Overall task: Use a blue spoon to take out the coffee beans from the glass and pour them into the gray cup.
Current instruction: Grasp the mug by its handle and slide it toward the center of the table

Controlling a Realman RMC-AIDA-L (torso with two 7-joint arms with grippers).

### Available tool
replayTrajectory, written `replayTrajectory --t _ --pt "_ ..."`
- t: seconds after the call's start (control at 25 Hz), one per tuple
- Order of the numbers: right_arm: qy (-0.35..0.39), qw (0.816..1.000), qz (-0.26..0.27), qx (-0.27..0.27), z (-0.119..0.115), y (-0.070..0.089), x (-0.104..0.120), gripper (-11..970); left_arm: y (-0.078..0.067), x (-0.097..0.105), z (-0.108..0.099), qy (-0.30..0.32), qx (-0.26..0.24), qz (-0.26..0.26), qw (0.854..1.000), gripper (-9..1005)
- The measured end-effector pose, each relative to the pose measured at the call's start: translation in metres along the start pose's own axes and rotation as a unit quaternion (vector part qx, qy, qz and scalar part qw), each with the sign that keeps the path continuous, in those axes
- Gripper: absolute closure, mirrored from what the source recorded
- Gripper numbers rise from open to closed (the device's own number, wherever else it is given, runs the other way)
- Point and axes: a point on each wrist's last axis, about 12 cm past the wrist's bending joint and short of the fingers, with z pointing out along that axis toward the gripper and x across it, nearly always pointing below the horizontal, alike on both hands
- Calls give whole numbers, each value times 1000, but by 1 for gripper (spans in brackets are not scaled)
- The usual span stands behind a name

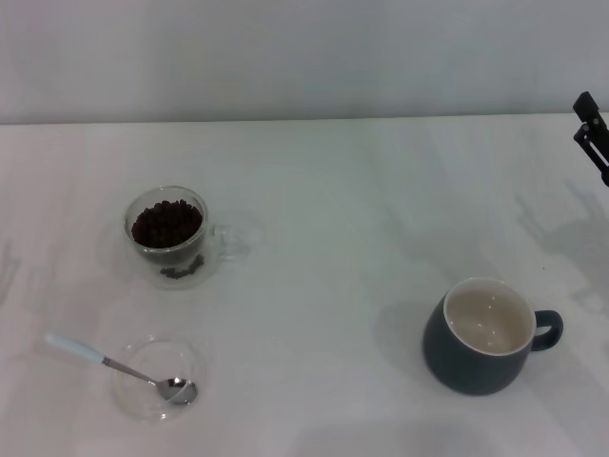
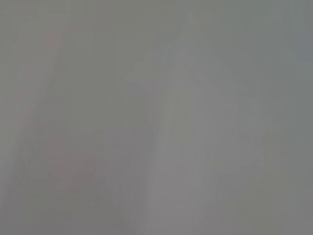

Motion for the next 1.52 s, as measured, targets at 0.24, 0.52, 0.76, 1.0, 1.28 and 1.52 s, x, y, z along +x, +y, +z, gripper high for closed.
replayTrajectory --t 0.24,0.52,0.76,1.0,1.28,1.52 --pt "-1 1000 -1 -2 3 0 0 142 0 0 0 0 1 0 1000 103" --pt "1 1000 -1 -1 2 0 0 146 0 0 0 -1 1 1 1000 103" --pt "7 1000 3 -6 -2 2 2 148 0 -1 1 -2 3 6 1000 103" --pt "33 999 7 -24 -23 6 7 148 2 1 -4 4 -4 7 1000 103" --pt "80 995 55 -25 -76 -8 10 148 1 4 -7 12 -8 0 1000 103" --pt "93 992 79 -34 -131 -10 -1 148 2 3 -6 12 -8 0 1000 103"
